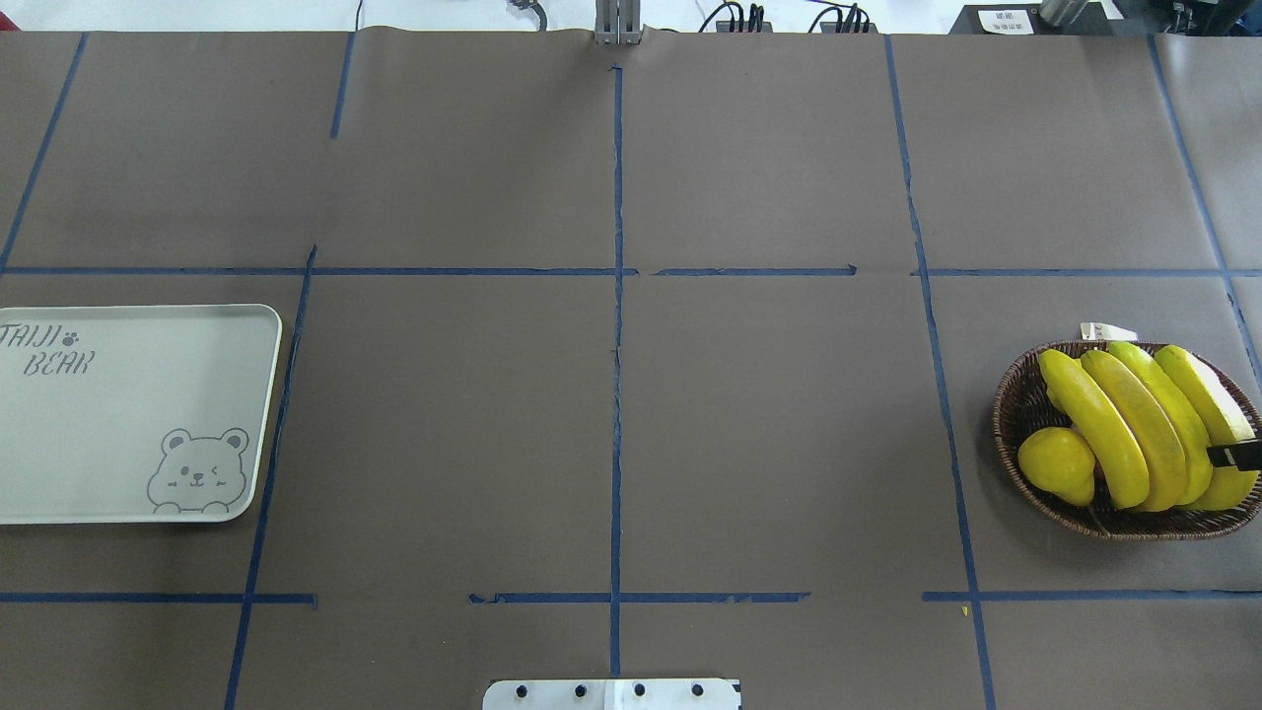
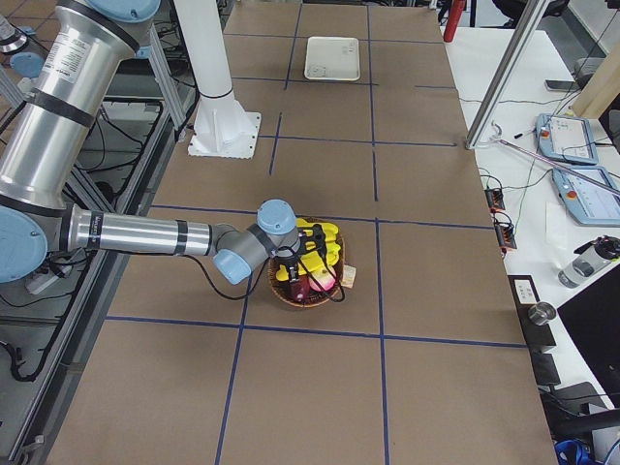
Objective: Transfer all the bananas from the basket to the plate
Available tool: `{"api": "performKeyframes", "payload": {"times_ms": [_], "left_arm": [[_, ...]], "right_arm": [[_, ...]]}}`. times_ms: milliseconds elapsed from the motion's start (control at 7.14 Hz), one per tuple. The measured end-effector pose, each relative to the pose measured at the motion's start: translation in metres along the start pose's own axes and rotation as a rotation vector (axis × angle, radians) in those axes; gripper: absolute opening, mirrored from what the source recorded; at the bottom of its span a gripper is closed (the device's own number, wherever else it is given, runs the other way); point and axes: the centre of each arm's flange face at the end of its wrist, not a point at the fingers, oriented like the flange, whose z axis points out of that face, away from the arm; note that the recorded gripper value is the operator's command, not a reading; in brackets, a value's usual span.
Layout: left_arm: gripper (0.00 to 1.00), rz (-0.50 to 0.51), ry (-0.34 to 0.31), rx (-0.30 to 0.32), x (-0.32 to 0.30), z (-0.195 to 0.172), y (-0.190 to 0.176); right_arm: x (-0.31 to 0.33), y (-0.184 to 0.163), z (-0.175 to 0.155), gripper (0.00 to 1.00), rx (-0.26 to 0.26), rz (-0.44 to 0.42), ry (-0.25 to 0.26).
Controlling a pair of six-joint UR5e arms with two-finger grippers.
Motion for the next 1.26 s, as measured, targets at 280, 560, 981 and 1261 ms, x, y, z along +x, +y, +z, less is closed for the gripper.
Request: {"api": "performKeyframes", "payload": {"times_ms": [280,560,981,1261], "left_arm": [[1.0,0.003,0.0,0.003,0.002,-0.002,0.0],[1.0,0.005,0.0,0.006,0.003,-0.003,-0.001],[1.0,0.006,0.0,0.008,0.005,-0.004,-0.001],[1.0,0.007,0.0,0.009,0.005,-0.005,-0.001]], "right_arm": [[0.0,0.001,0.0,0.1,-0.005,-0.002,-0.009],[-0.001,0.001,-0.006,0.03,-0.004,0.001,-0.036],[0.019,0.0,-0.039,0.02,0.044,0.042,-0.099],[0.036,0.001,-0.06,0.01,0.097,0.027,-0.095]]}}
